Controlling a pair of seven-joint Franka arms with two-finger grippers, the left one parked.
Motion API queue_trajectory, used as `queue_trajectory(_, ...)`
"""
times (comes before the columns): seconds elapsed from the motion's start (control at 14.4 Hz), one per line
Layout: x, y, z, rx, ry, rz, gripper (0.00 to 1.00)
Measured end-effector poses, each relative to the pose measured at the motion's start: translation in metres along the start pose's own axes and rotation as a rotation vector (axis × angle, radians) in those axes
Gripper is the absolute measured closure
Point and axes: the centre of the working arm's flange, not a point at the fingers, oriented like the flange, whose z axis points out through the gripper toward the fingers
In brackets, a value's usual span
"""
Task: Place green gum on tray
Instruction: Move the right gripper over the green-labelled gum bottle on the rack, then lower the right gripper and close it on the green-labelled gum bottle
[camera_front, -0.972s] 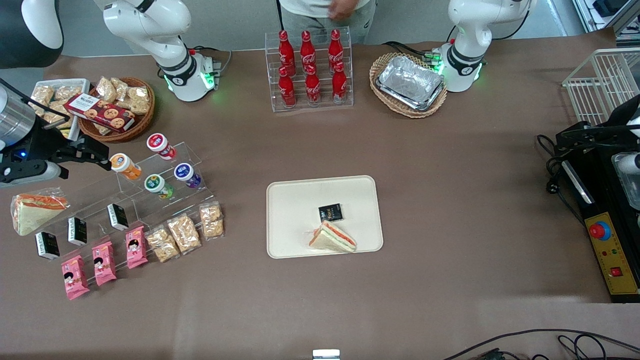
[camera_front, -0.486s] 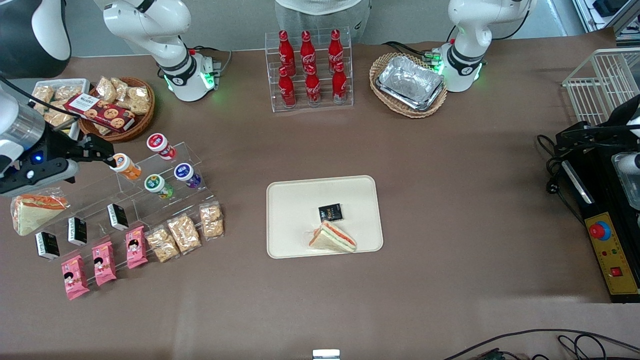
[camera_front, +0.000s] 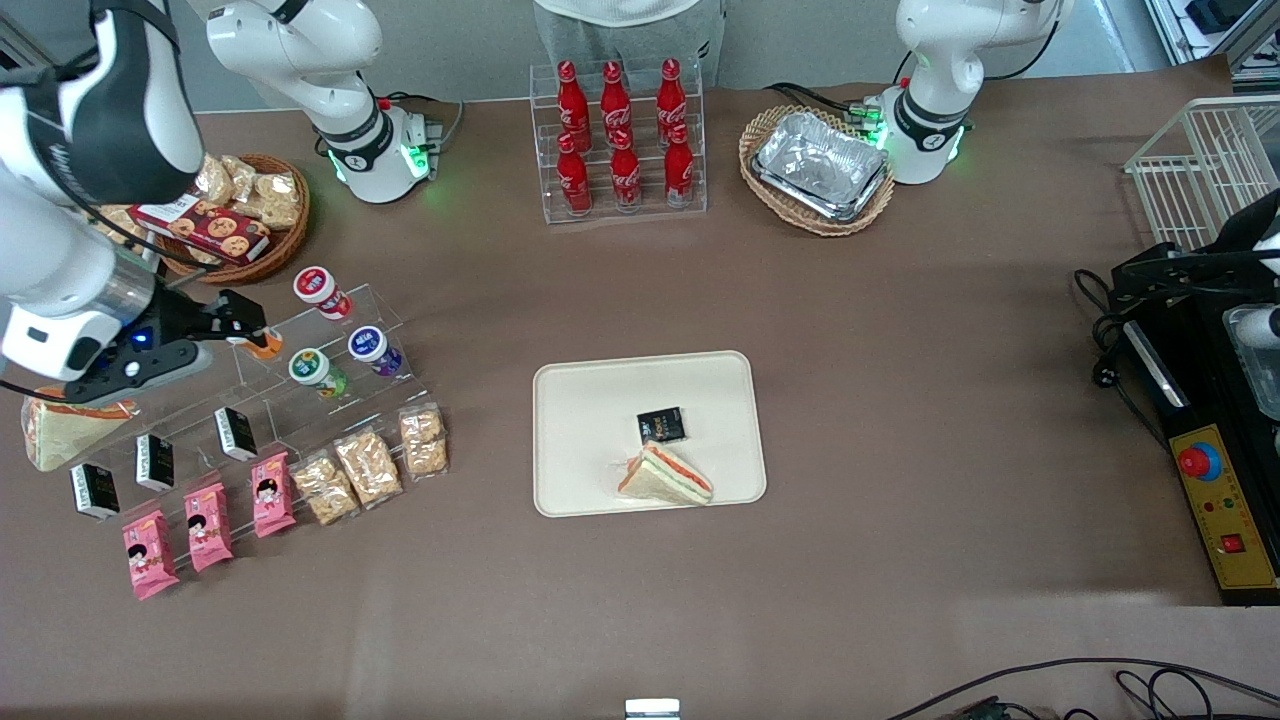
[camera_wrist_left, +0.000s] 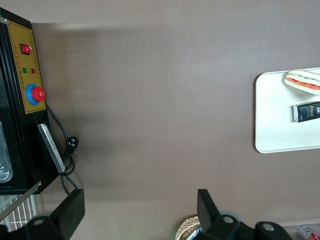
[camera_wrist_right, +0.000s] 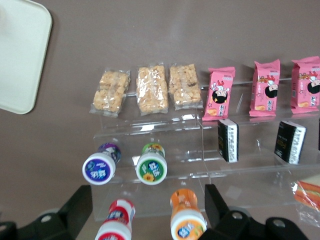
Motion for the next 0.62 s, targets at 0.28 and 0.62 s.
queue_trajectory(0.28, -0.028, -0.011, 0.057, -0.012, 0.029, -0.004, 0.00)
queue_trajectory(0.62, -0.044, -0.017, 0.108, -0.021, 0.059, -0.007, 0.00)
